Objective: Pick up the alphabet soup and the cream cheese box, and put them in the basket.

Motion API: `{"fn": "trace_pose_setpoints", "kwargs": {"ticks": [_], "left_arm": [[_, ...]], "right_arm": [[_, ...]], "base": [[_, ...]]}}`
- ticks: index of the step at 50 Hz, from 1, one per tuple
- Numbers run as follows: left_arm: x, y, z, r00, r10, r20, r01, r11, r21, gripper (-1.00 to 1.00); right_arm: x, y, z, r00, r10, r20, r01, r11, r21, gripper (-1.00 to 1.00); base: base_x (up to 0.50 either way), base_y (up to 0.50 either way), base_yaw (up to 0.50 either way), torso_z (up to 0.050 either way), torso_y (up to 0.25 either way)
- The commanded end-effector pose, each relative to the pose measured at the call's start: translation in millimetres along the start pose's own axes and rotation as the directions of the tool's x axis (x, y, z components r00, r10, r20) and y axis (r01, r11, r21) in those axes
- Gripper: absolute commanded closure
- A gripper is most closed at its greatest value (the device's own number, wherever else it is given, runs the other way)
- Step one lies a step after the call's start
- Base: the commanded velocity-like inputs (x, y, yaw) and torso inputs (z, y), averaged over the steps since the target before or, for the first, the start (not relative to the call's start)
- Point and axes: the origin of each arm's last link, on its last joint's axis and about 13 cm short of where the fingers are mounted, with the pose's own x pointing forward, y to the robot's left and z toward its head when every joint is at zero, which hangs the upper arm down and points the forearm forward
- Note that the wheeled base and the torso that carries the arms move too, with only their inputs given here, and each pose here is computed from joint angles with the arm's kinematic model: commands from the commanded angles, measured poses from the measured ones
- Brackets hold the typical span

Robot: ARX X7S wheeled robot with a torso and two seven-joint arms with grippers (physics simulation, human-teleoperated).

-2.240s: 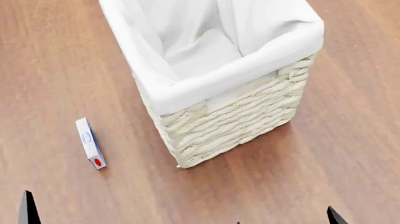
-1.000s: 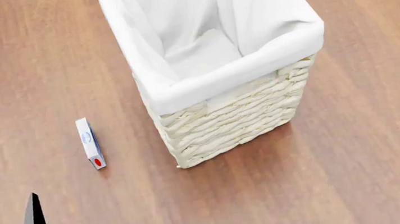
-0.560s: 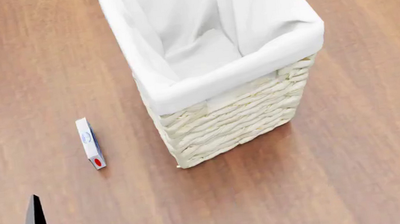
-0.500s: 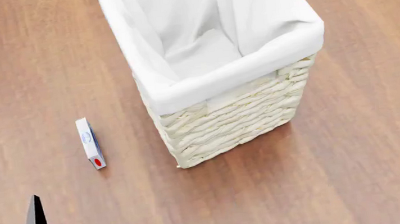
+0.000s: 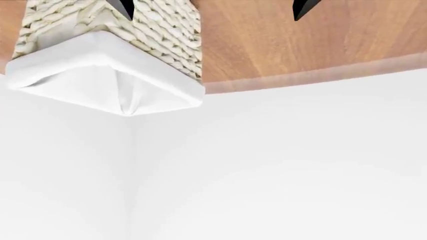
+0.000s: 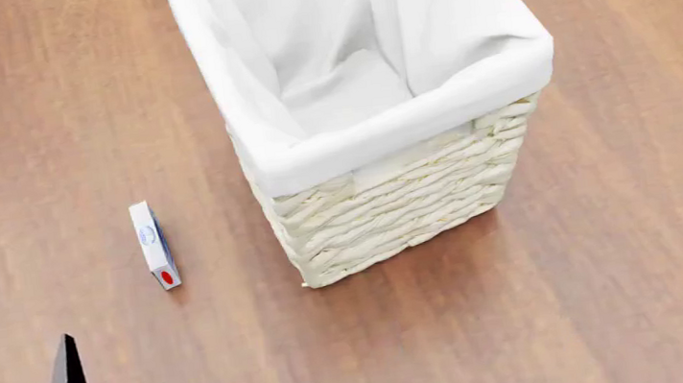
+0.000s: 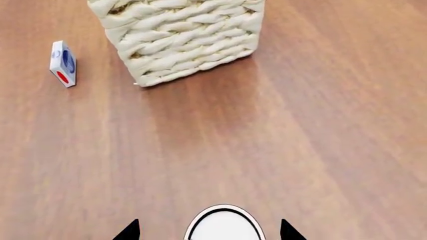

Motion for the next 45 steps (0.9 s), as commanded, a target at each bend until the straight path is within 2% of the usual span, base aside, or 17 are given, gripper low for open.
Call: {"fn": "trace_pose_setpoints", "kwargs": {"ticks": [1, 25, 45], "left_arm": [[1, -0.5, 0, 1.0, -0.001, -0.001, 0.001, 1.0, 0.003, -1.0], [2, -0.2, 0, 1.0, 0.002, 0.001, -0.002, 1.0, 0.007, -1.0], [3, -1.6, -2, 1.0, -0.006, -0.005, 0.006, 1.0, 0.01, -1.0]], "right_arm": [[5, -4.7, -3, 1.0, -0.023, 0.01, 0.023, 1.0, -0.012, -1.0], [8, -5.2, 0, 1.0, -0.025, 0.0, 0.025, 1.0, -0.014, -1.0], [16, -8.0, -12, 0.998, -0.04, -0.041, 0.04, 0.999, -0.002, -1.0]], "base": [[0.0, 0.0, 0.0, 0.0, 0.0], [0.0, 0.0, 0.0, 0.0, 0.0], [0.0, 0.0, 0.0, 0.0, 0.0]]}}
